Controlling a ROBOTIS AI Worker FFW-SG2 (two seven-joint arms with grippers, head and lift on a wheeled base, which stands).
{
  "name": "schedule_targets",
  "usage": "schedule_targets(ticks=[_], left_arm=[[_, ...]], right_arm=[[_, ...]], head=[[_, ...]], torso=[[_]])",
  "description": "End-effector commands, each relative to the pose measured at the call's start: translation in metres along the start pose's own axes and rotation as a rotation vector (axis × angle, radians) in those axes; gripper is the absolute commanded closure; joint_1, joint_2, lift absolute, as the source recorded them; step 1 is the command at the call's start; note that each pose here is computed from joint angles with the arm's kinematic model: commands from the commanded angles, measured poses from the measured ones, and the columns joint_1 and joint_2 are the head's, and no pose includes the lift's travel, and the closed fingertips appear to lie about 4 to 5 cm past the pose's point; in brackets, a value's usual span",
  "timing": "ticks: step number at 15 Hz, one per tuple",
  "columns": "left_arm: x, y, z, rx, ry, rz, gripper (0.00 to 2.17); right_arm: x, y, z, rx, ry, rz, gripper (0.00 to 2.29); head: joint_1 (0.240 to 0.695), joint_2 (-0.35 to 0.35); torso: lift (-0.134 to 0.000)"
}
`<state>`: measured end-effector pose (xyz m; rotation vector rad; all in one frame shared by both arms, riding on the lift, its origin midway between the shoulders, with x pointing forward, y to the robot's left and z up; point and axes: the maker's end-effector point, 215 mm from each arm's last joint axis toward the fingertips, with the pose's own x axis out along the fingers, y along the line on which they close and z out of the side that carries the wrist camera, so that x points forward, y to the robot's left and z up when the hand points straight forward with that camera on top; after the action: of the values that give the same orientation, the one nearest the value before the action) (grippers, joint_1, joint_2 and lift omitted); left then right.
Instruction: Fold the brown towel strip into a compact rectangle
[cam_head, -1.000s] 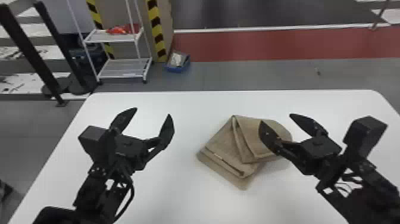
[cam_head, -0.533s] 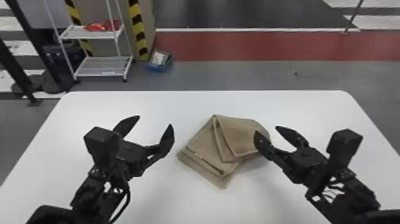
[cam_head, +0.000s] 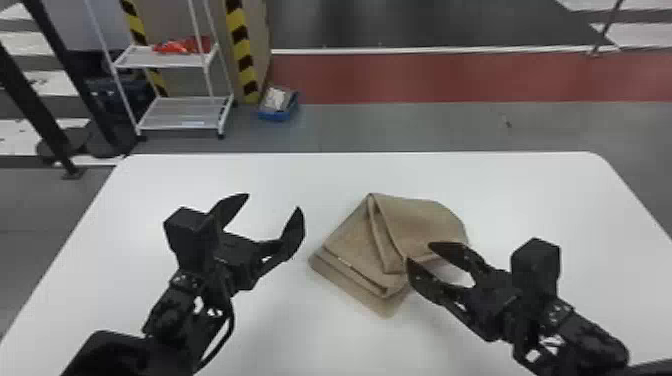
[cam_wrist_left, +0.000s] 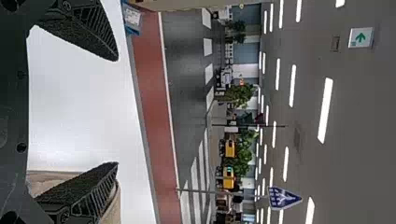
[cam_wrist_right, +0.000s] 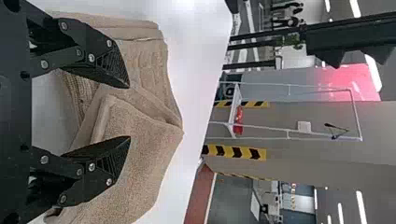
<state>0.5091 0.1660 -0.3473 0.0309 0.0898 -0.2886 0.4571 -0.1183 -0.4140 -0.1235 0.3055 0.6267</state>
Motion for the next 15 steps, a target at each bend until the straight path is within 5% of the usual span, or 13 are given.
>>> schedule_targets(ticks=[1,7,15], left_arm=[[0.0,0.001,-0.002,0.002,0.002,0.004,0.09],[-0.001,0.004,-0.005,0.006,0.007,0.012,0.09],[-0.002,0.006,-0.006,0.01,0.004,0.017,0.09]], right_arm=[[0.01,-0.001,-0.012,-0.022,0.045,0.002,0.59],[0.024,0.01,-0.019,-0.027,0.068,0.081,0.59],[0.027,0.015,-0.014,-0.024,0.071,0.094,1.3]], head=[[0.695,0.054],[0.695,0.075],[0.695,0.088]], torso=[[-0.123],[-0.123],[-0.123]])
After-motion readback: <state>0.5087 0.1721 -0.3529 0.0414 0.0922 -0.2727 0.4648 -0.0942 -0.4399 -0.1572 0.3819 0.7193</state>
